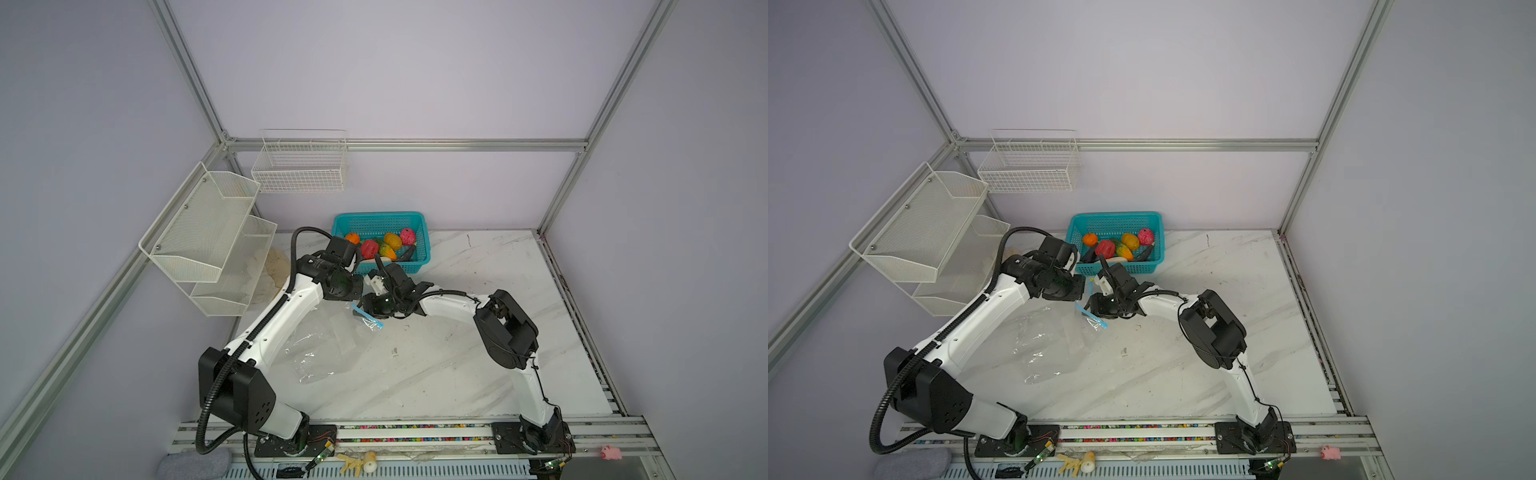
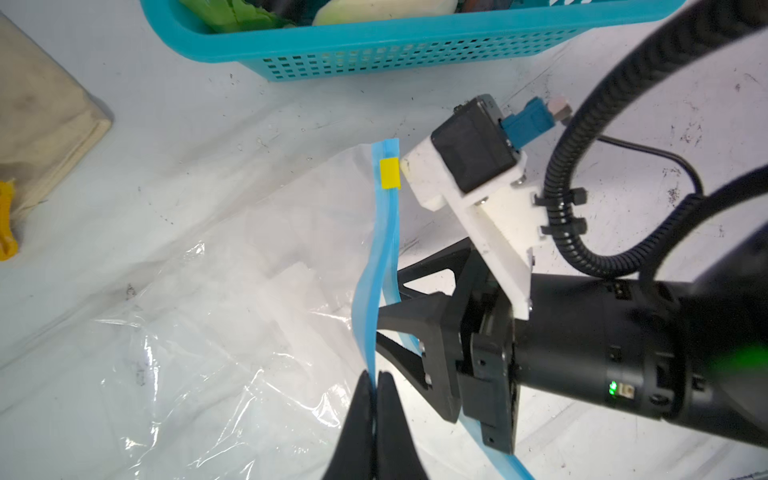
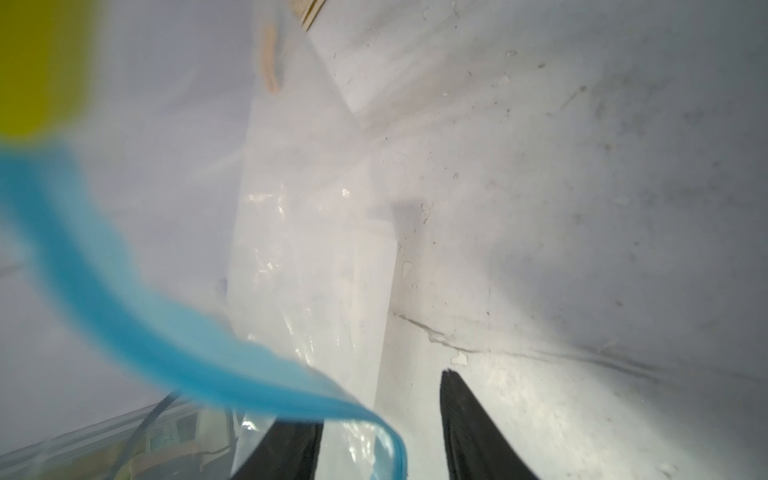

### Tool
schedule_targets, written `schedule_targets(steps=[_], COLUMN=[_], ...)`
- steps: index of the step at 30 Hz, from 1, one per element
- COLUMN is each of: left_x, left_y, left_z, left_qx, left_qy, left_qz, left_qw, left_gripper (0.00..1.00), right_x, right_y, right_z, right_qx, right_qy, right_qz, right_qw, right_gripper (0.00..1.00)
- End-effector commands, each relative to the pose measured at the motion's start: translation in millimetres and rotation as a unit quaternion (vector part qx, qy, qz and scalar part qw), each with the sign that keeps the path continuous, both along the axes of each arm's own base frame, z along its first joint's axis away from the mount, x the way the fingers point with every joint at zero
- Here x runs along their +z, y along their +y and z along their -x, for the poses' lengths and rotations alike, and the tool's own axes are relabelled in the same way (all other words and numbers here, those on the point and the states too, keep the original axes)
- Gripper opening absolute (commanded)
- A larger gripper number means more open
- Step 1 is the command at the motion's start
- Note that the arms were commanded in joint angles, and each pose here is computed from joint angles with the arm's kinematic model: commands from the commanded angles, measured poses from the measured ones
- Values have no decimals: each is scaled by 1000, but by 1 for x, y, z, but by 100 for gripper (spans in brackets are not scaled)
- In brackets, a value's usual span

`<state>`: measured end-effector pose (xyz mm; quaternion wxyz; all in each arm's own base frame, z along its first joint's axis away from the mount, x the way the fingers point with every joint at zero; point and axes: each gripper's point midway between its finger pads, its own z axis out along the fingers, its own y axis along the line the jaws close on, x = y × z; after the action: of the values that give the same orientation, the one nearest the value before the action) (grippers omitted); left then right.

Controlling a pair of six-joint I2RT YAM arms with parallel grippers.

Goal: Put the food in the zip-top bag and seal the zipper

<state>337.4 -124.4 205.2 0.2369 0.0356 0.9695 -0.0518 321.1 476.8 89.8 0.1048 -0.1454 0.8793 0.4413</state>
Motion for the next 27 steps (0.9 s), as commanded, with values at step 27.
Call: schedule_targets(steps=[27], left_x=[-34], left_y=[-21], left_z=[-21], left_qx=[21], left_qy=[-12], left_qz=[57], left_qw=[998], left_gripper=[0], right_x=[14], right_y=[-33], right_z=[2], right_qx=[-43], right_qy=[-22], right_qz=[14], right_qw=[999], right_gripper=[61])
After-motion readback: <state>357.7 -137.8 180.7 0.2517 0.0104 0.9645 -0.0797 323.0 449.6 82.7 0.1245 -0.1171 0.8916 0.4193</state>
